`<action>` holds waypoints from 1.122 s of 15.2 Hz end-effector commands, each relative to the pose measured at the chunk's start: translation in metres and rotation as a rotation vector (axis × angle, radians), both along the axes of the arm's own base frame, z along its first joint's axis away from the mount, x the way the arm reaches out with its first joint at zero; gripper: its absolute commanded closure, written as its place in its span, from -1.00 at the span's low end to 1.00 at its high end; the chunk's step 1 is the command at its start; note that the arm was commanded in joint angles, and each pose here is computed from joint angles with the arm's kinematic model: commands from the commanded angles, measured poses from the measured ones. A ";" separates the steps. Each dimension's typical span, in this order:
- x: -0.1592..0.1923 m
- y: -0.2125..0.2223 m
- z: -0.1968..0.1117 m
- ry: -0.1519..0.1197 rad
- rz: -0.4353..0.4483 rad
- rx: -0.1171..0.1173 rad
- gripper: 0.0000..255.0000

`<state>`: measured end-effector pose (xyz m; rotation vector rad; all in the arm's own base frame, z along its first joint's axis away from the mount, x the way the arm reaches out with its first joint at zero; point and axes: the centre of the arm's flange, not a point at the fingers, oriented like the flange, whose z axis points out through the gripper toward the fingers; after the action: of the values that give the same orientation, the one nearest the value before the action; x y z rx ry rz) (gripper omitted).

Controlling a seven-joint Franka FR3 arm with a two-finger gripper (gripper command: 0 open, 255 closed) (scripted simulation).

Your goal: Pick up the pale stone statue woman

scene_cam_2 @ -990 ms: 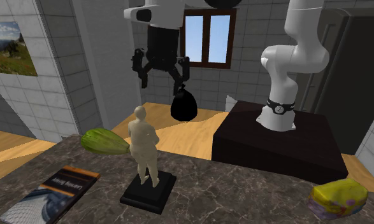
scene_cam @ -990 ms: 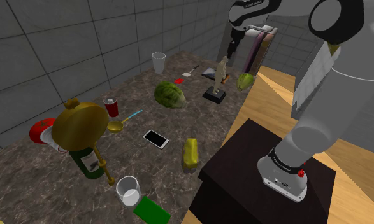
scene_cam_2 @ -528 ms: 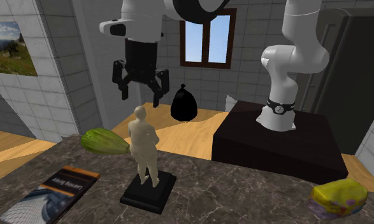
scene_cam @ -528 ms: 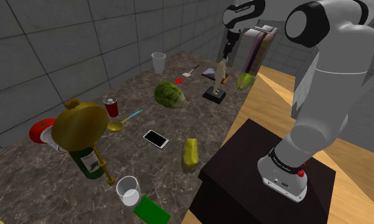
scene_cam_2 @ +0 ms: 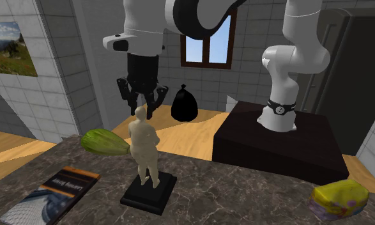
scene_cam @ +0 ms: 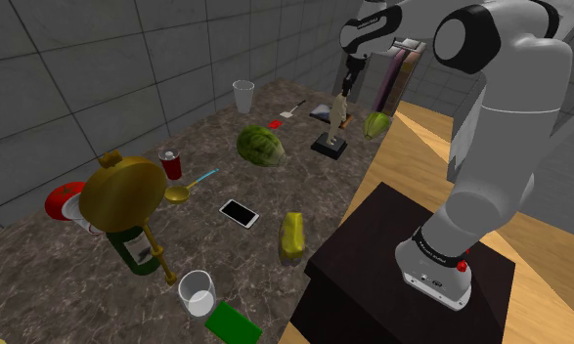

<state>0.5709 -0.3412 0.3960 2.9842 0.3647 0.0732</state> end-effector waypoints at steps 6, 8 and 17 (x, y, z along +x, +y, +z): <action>0.000 0.000 -0.001 0.000 0.000 0.000 1.00; 0.001 0.000 -0.001 0.000 0.000 0.000 1.00; 0.001 0.000 0.047 0.000 0.000 0.000 1.00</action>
<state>0.5713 -0.3426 0.4369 2.9853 0.3653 0.0703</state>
